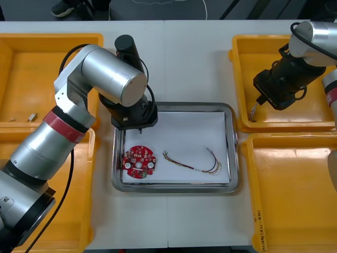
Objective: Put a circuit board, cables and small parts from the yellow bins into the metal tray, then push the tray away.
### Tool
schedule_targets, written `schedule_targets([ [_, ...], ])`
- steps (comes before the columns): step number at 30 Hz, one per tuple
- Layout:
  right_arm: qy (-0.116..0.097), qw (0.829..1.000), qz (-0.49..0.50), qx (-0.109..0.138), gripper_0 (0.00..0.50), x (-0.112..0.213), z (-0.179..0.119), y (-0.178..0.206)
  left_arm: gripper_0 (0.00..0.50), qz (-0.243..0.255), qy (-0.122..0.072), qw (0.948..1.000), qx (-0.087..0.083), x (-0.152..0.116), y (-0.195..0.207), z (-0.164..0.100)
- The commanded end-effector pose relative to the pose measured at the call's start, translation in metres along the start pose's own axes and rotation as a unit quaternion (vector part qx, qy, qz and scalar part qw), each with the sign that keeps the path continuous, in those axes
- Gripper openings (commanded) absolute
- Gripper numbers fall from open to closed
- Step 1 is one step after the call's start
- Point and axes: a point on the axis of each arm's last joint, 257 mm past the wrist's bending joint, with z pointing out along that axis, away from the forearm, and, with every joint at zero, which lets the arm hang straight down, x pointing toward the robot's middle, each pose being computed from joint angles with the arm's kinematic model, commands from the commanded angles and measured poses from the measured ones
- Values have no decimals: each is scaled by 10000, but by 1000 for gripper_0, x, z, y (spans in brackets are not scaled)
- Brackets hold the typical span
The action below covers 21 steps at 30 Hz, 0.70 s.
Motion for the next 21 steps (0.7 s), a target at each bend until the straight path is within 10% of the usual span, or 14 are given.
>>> schedule_targets([
  [1, -328, 9959, -846, -45, 0, -18, -40, 11, 1, 645, -176, 9978, 45, -6, -21, -6],
  [7, -475, 9850, -1660, -46, 0, -23, -64, 14, 33, 644, -159, 9978, 50, -5, -21, -3],
  [13, -552, 9618, -2679, 122, 0, -26, -85, 11, 488, 650, -176, 9977, 50, -6, -22, -4],
  [21, -581, 9246, -3752, 303, 0, -27, -103, 5, 500, 591, -237, 9980, 41, -11, -19, -16],
])
